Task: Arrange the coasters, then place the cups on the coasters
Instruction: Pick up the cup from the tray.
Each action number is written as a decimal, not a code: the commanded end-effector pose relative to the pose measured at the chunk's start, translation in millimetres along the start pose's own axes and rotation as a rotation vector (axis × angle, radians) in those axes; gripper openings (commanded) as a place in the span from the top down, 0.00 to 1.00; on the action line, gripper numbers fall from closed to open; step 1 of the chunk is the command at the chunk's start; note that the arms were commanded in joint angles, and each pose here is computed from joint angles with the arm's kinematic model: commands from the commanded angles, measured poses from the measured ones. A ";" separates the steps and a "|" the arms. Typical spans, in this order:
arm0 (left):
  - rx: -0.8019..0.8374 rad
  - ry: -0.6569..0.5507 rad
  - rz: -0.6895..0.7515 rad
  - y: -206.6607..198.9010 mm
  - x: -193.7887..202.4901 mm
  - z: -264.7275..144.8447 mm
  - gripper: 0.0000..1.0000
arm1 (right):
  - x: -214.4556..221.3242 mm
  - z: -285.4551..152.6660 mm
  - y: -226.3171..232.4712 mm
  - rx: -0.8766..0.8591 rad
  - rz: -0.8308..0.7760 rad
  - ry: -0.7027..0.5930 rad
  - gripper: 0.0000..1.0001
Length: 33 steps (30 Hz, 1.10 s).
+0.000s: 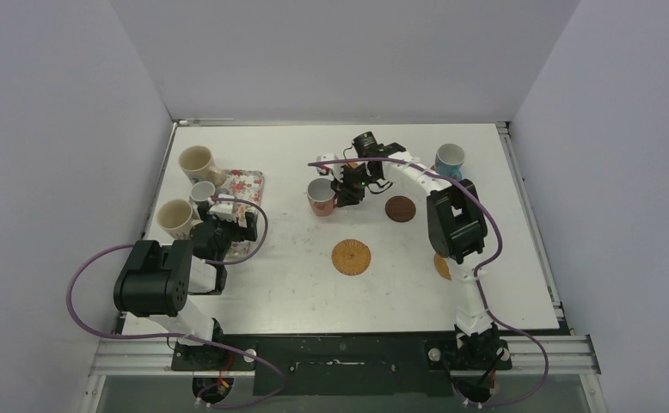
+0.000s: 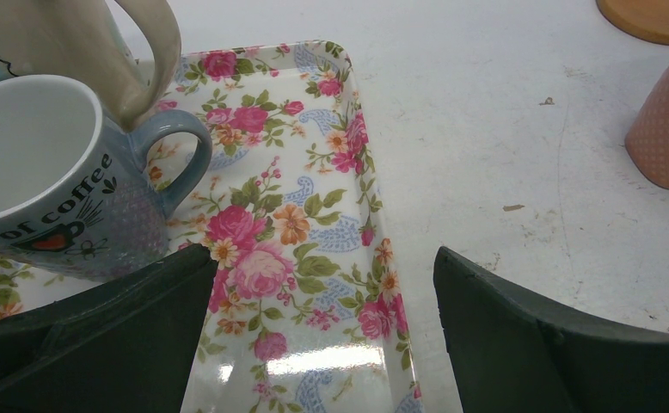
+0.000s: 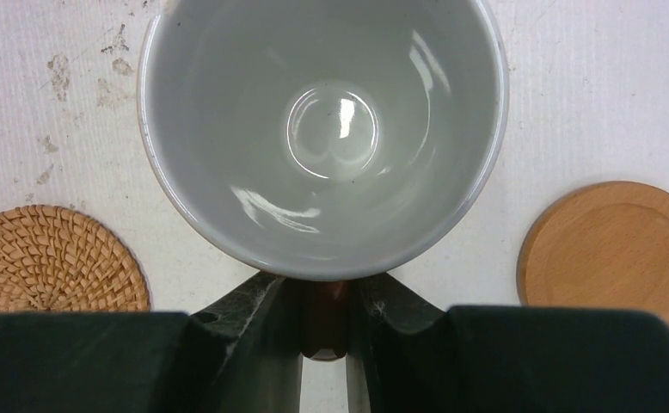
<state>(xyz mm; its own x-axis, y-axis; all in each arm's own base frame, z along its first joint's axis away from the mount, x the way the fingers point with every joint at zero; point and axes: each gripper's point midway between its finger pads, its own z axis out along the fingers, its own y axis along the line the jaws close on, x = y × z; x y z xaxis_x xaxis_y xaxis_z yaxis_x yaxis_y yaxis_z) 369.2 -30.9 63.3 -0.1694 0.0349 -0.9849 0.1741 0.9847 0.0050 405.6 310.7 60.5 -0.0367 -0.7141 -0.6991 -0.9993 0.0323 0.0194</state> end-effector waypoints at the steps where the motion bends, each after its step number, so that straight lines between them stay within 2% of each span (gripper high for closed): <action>1: -0.028 -0.055 0.000 6.7 -13.8 3.1 0.03 | -34.0 -23.1 1.3 0.038 -0.047 -0.063 1.00; 16: -0.028 -0.055 0.000 6.3 -13.5 3.0 0.03 | -45.4 -31.6 -1.1 0.040 0.048 -0.075 1.00; 29: -0.029 -0.055 0.000 6.8 -13.7 2.9 0.03 | -80.5 -71.2 -1.7 0.161 0.043 -0.200 1.00; 33: -0.028 -0.055 0.000 6.6 -13.6 3.0 0.03 | -91.1 -88.3 -16.4 0.274 0.025 -0.216 1.00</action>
<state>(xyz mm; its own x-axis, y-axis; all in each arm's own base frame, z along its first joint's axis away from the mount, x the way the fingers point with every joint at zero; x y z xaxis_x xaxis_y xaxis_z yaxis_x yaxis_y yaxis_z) 369.2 -30.9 63.3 -0.1694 0.0349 -0.9849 0.1741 0.9847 0.0050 397.6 302.1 101.6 -0.1859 -0.6608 -0.7272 -0.9760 0.2098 0.0589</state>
